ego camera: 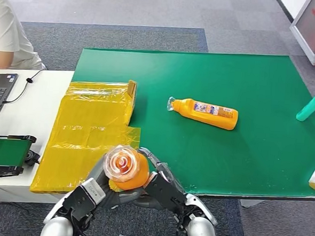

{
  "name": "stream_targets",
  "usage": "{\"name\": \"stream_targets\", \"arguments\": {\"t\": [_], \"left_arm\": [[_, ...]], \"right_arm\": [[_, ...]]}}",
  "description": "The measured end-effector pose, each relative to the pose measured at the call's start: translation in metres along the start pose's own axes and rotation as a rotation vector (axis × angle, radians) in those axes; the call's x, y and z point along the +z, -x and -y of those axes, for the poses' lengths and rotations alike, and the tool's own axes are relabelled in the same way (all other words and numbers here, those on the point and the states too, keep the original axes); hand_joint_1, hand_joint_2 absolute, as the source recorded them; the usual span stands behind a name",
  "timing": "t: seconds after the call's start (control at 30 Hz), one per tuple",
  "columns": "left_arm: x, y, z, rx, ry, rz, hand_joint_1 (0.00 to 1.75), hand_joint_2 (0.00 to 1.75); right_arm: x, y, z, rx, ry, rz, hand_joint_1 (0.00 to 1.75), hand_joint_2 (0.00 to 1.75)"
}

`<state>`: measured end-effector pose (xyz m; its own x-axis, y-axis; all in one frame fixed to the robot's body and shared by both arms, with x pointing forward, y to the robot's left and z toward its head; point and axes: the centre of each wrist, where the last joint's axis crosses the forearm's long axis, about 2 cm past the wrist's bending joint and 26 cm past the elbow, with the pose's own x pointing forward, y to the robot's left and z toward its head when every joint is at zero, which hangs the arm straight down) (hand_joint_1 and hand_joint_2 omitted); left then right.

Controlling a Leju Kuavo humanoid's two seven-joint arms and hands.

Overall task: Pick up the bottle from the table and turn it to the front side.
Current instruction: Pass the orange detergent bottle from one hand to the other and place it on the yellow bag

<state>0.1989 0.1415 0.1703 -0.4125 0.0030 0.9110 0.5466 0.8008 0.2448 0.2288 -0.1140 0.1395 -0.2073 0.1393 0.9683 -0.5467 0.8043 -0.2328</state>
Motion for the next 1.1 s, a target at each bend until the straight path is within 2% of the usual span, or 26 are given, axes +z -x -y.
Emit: {"name": "stream_targets", "arguments": {"t": [0.23, 0.5, 0.63, 0.73, 0.83, 0.97, 1.1], "left_arm": [[0.001, -0.001, -0.001, -0.017, -0.041, -0.014, 1.75, 1.75], [0.007, -0.005, -0.016, -0.149, -0.158, -0.068, 1.75, 1.75], [0.011, -0.005, -0.031, -0.371, -0.255, -0.152, 1.75, 1.75], [0.013, -0.003, -0.048, -0.587, -0.335, -0.260, 1.75, 1.75], [0.020, 0.003, -0.067, -0.726, -0.405, -0.356, 1.75, 1.75], [0.032, 0.012, -0.083, -0.794, -0.468, -0.444, 1.75, 1.75], [0.037, 0.016, -0.088, -0.795, -0.492, -0.476, 1.75, 1.75]], "right_arm": [[0.003, 0.002, 0.001, -0.001, 0.015, -0.018, 0.00, 1.75], [0.012, 0.001, 0.013, 0.032, 0.099, -0.045, 0.00, 1.75], [0.024, -0.002, 0.026, 0.048, 0.176, -0.049, 0.00, 1.75], [0.033, -0.011, 0.038, 0.073, 0.236, -0.031, 0.00, 1.75], [0.041, -0.022, 0.049, 0.091, 0.269, 0.005, 0.00, 1.75], [0.051, -0.035, 0.059, 0.103, 0.302, 0.046, 0.00, 1.75], [0.055, -0.040, 0.064, 0.110, 0.325, 0.062, 0.00, 1.75]]}}
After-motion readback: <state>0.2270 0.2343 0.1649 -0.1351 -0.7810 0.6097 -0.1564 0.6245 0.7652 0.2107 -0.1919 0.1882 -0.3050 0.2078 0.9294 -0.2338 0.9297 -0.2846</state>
